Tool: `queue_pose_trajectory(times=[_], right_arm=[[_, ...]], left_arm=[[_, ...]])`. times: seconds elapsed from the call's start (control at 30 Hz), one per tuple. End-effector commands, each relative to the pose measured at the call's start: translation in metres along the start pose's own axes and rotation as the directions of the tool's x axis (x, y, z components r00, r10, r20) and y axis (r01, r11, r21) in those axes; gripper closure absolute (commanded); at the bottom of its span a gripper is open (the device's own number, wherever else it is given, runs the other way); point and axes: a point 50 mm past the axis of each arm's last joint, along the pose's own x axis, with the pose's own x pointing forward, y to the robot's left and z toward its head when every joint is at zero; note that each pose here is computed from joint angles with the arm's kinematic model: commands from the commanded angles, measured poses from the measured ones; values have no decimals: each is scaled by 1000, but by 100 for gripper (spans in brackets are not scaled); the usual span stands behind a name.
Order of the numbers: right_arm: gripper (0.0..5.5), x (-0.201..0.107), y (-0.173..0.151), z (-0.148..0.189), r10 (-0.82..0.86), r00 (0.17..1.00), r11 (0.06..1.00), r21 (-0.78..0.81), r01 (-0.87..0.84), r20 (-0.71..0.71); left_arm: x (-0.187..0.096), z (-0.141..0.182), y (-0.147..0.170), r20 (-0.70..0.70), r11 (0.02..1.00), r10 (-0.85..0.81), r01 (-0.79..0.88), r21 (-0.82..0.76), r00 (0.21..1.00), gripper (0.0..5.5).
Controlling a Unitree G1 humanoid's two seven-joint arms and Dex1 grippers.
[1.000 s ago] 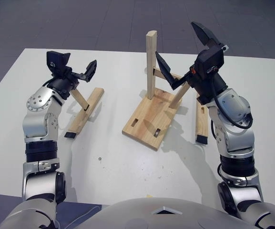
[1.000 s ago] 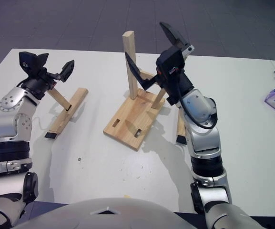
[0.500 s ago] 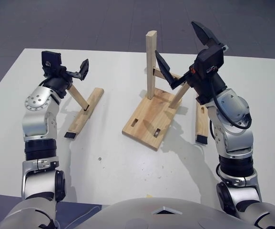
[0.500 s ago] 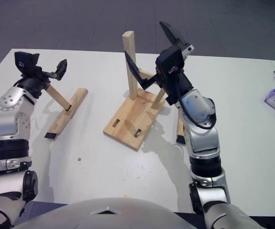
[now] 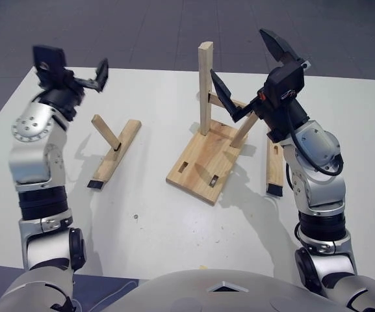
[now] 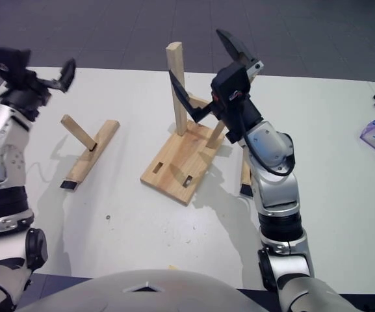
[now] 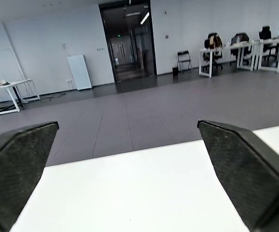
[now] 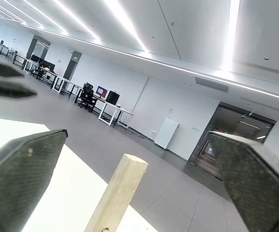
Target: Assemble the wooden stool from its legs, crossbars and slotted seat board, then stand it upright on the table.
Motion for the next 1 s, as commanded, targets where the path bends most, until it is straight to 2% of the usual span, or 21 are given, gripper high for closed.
queue_pose_trajectory(times=[0.03,0.17,0.3,0.47,0.67,0.83,1.0], right_arm=[[10,-4,-1,0,-16,1000,1000,-3,16,-14],[10,-5,-2,-1,-19,1000,1000,-4,19,-19],[10,-7,-3,-2,-23,999,1000,-6,23,-26],[10,-5,-4,0,-20,1000,1000,-21,20,-18],[10,-4,-3,1,-14,1000,1000,-18,14,-17],[10,-4,-4,1,-19,1000,1000,-23,18,-18],[10,-5,-2,0,-16,1000,1000,-17,16,-20]], left_arm=[[-40,-25,-15,-182,982,-189,181,-62,965,14],[-69,-54,-5,-398,987,-150,161,-7,905,14],[-78,-71,-2,-475,988,-137,157,1,869,14],[-88,-111,-9,-623,984,-163,169,-50,765,14],[-98,-144,3,-739,995,-96,64,-71,667,106],[-98,-145,-5,-747,985,-172,136,-110,642,199],[-95,-137,1,-763,974,-163,227,-22,626,280]])
